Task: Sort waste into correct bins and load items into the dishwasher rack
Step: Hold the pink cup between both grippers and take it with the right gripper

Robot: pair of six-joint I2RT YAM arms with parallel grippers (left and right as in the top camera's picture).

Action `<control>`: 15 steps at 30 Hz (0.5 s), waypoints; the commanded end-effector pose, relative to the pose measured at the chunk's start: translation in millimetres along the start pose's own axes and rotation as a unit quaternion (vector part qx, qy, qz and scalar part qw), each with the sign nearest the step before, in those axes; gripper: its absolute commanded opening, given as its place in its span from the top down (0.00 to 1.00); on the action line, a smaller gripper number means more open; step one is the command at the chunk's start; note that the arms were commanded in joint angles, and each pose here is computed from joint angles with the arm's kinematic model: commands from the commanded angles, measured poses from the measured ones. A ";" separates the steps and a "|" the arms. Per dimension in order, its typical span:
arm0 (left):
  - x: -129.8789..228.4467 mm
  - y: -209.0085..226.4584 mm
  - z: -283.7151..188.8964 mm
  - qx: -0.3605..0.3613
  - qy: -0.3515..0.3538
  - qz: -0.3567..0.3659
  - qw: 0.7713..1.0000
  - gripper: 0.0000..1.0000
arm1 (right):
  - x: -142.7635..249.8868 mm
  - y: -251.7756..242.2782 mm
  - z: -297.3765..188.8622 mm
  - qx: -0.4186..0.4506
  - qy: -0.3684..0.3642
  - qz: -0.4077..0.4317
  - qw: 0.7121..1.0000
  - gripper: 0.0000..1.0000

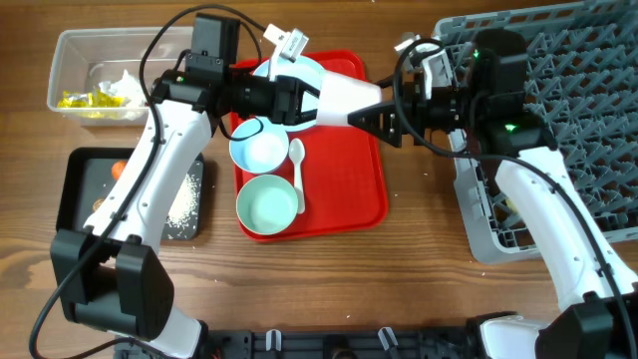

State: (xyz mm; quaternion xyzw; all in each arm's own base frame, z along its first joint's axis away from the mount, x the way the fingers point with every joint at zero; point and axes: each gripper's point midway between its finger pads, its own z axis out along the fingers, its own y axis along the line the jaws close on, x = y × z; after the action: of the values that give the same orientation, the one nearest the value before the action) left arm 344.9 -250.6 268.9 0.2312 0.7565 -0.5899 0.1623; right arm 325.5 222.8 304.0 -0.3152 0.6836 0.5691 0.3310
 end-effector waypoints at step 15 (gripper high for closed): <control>-3.6 13.1 0.6 -0.041 -0.004 0.005 0.999 0.70 | 9.0 -11.7 0.1 0.024 0.008 0.003 1.000 0.46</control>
State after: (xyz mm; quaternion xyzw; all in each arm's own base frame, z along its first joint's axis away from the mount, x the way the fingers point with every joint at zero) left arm 353.0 -247.6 258.5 0.2206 0.7788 -0.5611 0.1730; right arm 330.0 211.8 296.7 -0.2988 0.6979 0.5617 0.3289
